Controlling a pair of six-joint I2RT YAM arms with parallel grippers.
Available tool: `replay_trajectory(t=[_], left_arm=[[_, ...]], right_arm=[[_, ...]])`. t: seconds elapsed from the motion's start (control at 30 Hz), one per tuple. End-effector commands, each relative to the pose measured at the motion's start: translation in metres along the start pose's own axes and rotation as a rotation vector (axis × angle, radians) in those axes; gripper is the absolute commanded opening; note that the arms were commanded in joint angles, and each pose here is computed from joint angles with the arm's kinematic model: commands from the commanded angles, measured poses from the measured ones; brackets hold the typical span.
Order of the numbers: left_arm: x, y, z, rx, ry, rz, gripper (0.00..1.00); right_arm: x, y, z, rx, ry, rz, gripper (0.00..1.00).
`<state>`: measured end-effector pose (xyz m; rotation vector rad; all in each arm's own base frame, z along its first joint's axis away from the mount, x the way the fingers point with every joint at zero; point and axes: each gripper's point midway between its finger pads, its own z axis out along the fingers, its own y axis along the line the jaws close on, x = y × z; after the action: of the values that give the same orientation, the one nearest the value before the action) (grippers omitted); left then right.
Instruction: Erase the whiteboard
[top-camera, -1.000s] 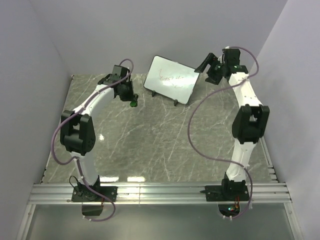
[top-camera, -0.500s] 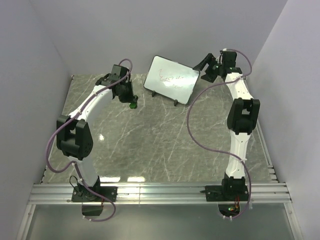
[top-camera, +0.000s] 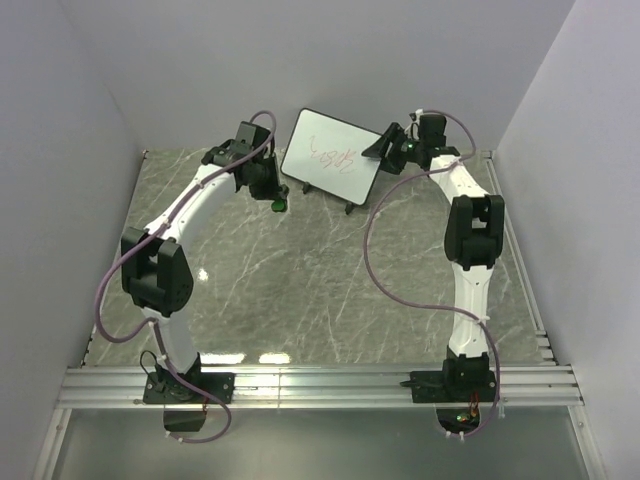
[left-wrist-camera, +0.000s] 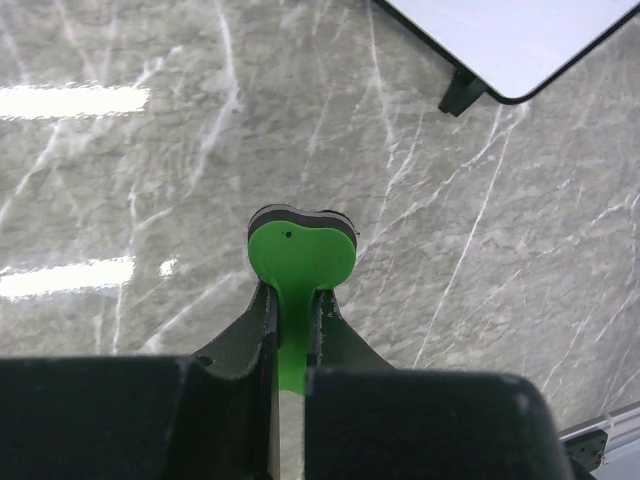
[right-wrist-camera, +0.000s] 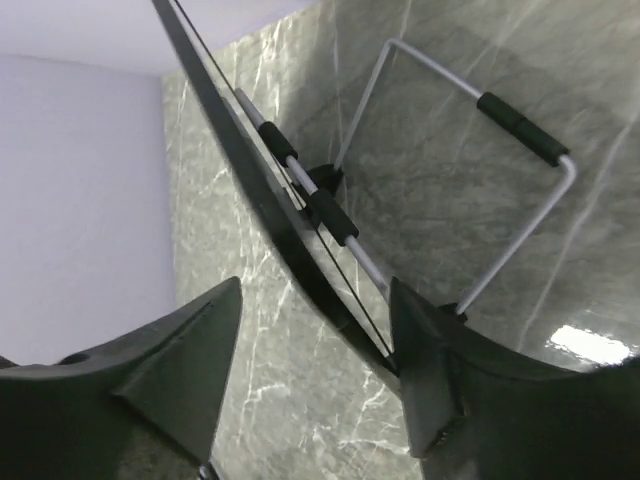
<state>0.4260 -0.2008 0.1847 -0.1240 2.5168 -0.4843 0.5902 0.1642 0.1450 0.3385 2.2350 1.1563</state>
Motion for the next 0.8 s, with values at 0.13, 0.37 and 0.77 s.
replay_trajectory(t=[0.13,0.37,0.77], left_arm=[[-0.015,-0.01,0.003,0.013,-0.034,0.034,0.0],[-0.007,-0.003,0.017,0.012,-0.026,0.086,0.0],[0.001,-0.008,0.037,0.08,0.012,0.117,0.0]], right_arm=[[0.02,0.012,-0.016,-0.024,0.007,-0.047,0.42],[0.081,-0.034,-0.033,0.091,0.093,-0.033,0.25],[0.139,-0.034,-0.067,0.139,0.12,-0.079,0.38]])
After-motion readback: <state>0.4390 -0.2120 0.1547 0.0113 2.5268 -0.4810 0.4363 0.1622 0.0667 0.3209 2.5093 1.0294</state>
